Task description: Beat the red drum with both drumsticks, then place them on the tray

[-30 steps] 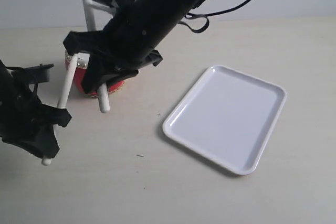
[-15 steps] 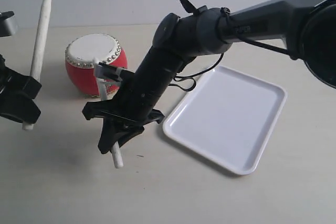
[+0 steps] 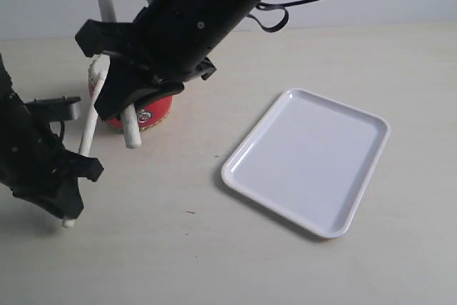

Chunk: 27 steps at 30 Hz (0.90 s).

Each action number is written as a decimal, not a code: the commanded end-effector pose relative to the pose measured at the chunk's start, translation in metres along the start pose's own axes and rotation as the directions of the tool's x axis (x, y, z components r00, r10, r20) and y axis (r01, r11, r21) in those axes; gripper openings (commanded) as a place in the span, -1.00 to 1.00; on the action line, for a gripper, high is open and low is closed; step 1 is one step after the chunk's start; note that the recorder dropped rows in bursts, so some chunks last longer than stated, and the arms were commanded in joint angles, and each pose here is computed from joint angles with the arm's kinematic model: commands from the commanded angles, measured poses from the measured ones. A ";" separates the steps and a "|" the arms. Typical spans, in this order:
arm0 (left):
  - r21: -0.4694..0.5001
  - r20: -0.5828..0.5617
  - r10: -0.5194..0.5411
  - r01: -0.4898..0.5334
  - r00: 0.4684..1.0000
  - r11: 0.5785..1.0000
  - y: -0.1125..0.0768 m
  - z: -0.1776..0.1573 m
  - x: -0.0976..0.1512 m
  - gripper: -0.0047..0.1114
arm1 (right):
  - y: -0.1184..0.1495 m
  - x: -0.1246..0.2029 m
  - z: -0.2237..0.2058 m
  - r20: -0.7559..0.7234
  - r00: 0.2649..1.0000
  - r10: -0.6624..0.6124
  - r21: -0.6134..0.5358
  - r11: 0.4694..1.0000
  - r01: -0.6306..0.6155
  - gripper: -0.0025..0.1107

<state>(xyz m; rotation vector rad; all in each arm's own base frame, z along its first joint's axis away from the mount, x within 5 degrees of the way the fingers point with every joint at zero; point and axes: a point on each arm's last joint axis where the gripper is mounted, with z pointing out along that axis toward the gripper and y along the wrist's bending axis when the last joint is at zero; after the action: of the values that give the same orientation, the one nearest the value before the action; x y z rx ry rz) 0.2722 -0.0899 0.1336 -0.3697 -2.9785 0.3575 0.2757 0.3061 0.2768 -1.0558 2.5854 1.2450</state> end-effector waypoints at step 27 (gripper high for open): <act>0.030 0.326 0.152 -0.171 0.933 0.985 -0.046 -0.149 0.095 -0.92 | -0.064 -0.008 0.074 -0.200 0.965 0.167 -0.036 0.983 -0.178 -0.96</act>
<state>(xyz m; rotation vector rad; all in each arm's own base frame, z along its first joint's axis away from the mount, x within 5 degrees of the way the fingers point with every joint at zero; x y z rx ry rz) 0.1969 -0.0785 0.2902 -0.6053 -3.2281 0.5697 0.3085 0.3383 0.1381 -0.9600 2.9945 1.3007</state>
